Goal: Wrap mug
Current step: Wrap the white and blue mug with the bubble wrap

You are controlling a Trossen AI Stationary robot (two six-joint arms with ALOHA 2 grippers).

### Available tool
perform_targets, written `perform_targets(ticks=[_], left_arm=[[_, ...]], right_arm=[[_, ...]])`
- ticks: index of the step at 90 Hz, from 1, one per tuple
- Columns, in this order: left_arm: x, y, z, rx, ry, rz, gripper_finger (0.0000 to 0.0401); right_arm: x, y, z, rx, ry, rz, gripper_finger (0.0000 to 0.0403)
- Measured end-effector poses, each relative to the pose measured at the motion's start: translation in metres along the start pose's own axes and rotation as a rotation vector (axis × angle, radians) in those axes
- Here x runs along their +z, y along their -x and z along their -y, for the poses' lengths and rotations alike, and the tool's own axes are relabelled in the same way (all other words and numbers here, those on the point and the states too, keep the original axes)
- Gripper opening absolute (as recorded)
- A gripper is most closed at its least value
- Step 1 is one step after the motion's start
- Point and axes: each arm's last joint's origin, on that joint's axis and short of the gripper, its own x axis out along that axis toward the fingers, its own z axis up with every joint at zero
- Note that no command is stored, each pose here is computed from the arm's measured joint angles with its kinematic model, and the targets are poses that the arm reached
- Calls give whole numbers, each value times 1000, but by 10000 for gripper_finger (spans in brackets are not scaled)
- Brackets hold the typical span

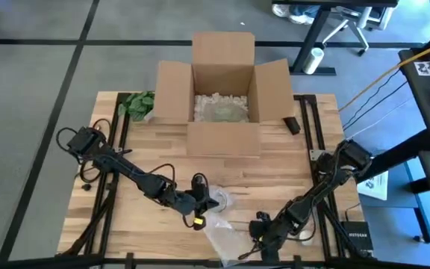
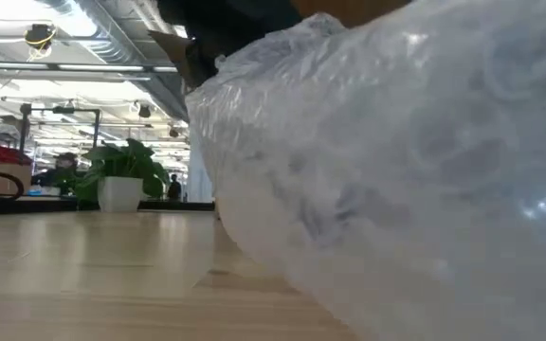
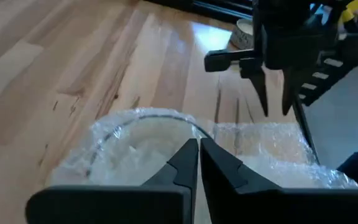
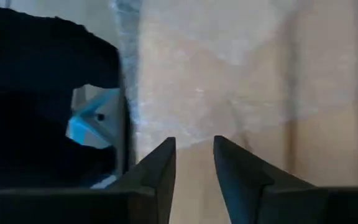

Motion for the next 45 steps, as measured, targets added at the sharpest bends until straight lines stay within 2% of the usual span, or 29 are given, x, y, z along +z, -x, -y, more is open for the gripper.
perform_targets(ticks=[26,45], left_arm=[[-7,7,14,-38,34,-12,0],[-12,13,23,-38,39,-2,0]], right_arm=[[11,-29,-22,-131,93,-116,95],[12,-35,-22,-169,122,-94,83]])
